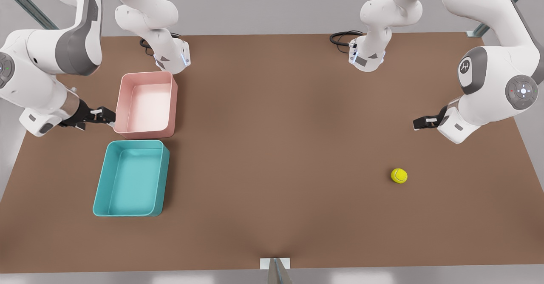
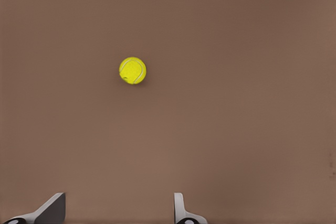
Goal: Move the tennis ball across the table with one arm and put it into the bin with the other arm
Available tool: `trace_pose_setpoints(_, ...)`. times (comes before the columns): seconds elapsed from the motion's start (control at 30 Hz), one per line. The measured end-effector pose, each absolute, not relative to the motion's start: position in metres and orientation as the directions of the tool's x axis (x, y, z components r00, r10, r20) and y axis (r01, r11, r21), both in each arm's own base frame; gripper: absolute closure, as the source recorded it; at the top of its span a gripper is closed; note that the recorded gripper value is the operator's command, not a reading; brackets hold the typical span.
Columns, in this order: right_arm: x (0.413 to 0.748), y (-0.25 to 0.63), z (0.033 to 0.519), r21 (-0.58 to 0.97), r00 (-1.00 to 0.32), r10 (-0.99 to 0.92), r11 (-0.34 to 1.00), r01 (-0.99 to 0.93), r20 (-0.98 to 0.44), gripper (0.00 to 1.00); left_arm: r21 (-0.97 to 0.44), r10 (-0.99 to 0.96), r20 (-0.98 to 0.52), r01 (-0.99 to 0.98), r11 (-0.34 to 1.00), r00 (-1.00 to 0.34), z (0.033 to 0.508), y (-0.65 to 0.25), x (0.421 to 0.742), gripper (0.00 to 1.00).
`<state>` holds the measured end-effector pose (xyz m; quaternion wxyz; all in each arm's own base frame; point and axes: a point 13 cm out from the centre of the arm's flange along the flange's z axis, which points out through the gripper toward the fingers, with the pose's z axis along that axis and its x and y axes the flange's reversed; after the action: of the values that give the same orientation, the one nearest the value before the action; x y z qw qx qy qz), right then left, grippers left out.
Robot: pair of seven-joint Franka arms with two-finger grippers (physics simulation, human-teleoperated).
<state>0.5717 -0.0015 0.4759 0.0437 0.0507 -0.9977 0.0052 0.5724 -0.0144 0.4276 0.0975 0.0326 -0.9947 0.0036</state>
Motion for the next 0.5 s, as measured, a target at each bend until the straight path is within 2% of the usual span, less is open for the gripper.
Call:
trace_pose_setpoints(0.1, 0.571, -0.001, 0.475, -0.006, -0.991, -0.104, 0.994, -0.105, 0.089, 0.00, -0.001, -0.065, 0.199, -0.067, 0.998, -0.978, 0.424, -0.015, 0.573, 0.00)
trace_pose_setpoints(0.17, 0.572, -0.001, 0.472, -0.006, -0.990, -0.104, 0.994, -0.106, 0.094, 0.00, 0.002, -0.058, 0.249, -0.059, 0.998, -0.967, 0.382, -0.013, 0.591, 0.59)
trace_pose_setpoints(0.2, 0.573, -0.001, 0.468, -0.006, -0.990, -0.105, 0.994, -0.106, 0.098, 0.00, 0.004, -0.054, 0.282, -0.055, 0.998, -0.958, 0.347, -0.011, 0.606, 0.79)
trace_pose_setpoints(0.33, 0.577, 0.005, 0.454, 0.013, -0.988, -0.107, 0.994, -0.107, 0.112, 0.00, -0.008, -0.003, 0.337, -0.006, 1.000, -0.941, 0.235, 0.020, 0.622, 0.79)
trace_pose_setpoints(0.5, 0.581, 0.005, 0.439, 0.029, -0.986, -0.102, 0.995, -0.099, 0.129, 0.00, -0.094, 0.256, 0.265, 0.240, 0.966, -0.930, 0.149, 0.055, 0.632, 0.79)
